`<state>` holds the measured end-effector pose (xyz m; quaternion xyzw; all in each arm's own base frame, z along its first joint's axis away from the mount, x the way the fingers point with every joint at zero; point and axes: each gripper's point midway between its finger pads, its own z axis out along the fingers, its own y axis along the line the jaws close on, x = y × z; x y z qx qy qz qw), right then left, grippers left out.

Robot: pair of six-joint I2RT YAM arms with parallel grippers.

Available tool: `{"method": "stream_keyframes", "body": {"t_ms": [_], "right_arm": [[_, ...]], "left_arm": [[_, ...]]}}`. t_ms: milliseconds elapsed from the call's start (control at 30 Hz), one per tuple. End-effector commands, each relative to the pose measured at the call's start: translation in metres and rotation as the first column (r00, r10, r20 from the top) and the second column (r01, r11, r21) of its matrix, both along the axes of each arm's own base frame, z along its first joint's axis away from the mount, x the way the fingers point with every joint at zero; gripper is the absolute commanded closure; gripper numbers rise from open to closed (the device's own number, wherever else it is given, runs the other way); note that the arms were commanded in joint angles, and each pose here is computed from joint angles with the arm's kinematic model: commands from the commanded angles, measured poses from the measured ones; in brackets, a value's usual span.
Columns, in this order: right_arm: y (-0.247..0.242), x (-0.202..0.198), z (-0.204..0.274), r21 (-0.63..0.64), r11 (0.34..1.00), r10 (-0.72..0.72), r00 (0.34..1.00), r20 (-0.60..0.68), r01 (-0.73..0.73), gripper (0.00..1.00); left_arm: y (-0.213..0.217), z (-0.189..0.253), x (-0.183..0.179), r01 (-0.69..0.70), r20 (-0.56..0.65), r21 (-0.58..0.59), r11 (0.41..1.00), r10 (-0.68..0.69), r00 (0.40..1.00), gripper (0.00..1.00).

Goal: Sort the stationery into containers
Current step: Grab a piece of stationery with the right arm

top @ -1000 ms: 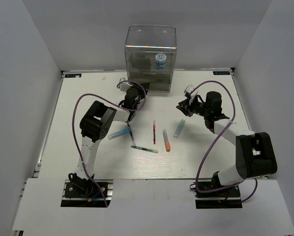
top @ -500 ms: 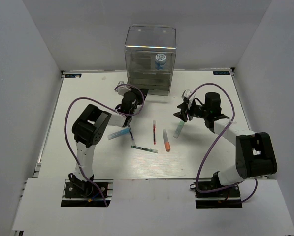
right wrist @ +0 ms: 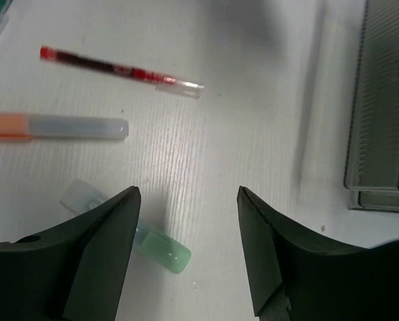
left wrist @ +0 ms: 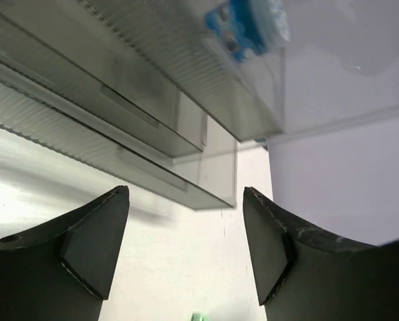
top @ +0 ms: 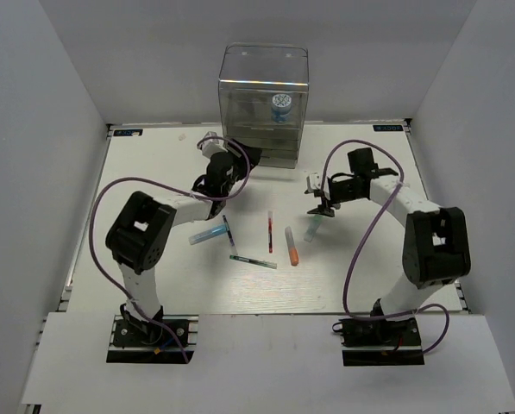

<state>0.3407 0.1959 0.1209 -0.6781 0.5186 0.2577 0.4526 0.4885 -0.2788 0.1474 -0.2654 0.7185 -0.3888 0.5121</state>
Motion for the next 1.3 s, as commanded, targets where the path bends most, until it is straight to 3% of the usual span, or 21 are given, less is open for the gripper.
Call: {"method": "stream_keyframes", "body": {"t_ms": [0, 67, 100, 133, 300, 500, 600, 800, 900, 1000, 1133, 1167, 1200, 1267], "right_arm": [[-0.019, -0.04, -0.018, -0.163, 0.947, 0.284, 0.959, 0.011, -0.278, 0.35], [-0.028, -0.039, -0.035, -0.241, 0.902, 0.368, 0.93, -0.004, -0.358, 0.39], [-0.034, -0.055, -0.043, -0.245, 0.882, 0.394, 0.915, -0.087, -0.403, 0.41], [-0.038, -0.049, -0.045, -0.288, 0.857, 0.429, 0.901, -0.063, -0.428, 0.41], [-0.049, -0.04, -0.065, -0.383, 0.791, 0.485, 0.871, -0.081, -0.477, 0.42], [-0.055, -0.029, -0.085, -0.448, 0.734, 0.517, 0.848, -0.119, -0.51, 0.41], [-0.045, -0.019, -0.089, -0.451, 0.736, 0.522, 0.848, -0.096, -0.504, 0.39], [-0.033, -0.014, -0.088, -0.459, 0.719, 0.551, 0.83, -0.081, -0.522, 0.39], [-0.025, -0.008, -0.075, -0.446, 0.732, 0.555, 0.83, -0.048, -0.515, 0.39], [-0.013, -0.001, -0.058, -0.397, 0.787, 0.499, 0.866, -0.038, -0.471, 0.41], [-0.01, -0.006, -0.05, -0.356, 0.826, 0.439, 0.895, -0.08, -0.437, 0.41], [-0.011, -0.014, -0.054, -0.347, 0.839, 0.402, 0.907, -0.125, -0.419, 0.41], [-0.005, -0.008, -0.054, -0.334, 0.859, 0.38, 0.92, -0.092, -0.388, 0.41], [-0.001, -0.009, -0.042, -0.293, 0.926, 0.185, 0.963, -0.198, -0.238, 0.41]], "left_arm": [[0.004, 0.039, -0.027, 0.083, 0.011, 0.126, 0.989, -0.086, 0.996, 0.21], [0.012, 0.033, -0.042, 0.111, -0.061, 0.187, 0.976, -0.101, 0.993, 0.21], [0.018, 0.042, -0.052, 0.12, -0.073, 0.219, 0.968, -0.106, 0.992, 0.21], [0.033, 0.018, -0.068, 0.143, -0.194, 0.277, 0.95, -0.091, 0.977, 0.2], [0.087, -0.012, -0.129, 0.159, -0.417, 0.404, 0.901, 0.027, 0.908, 0.16], [0.119, -0.024, -0.194, 0.073, -0.487, 0.322, 0.944, 0.099, 0.868, 0.07], [0.129, -0.014, -0.208, -0.002, -0.484, 0.262, 0.965, 0.133, 0.865, 0.06], [0.137, -0.023, -0.22, -0.042, -0.533, 0.249, 0.968, 0.173, 0.828, 0.05], [0.136, -0.031, -0.224, -0.047, -0.563, 0.237, 0.97, 0.177, 0.807, 0.04], [0.132, -0.037, -0.225, -0.043, -0.575, 0.216, 0.975, 0.163, 0.802, 0.04], [0.135, -0.042, -0.224, -0.057, -0.583, 0.215, 0.975, 0.175, 0.794, 0.04], [0.135, -0.045, -0.224, -0.055, -0.588, 0.219, 0.974, 0.177, 0.789, 0.04], [0.135, -0.045, -0.224, -0.049, -0.587, 0.225, 0.973, 0.175, 0.791, 0.04], [0.135, -0.043, -0.224, -0.04, -0.586, 0.234, 0.971, 0.174, 0.791, 0.04]]}}
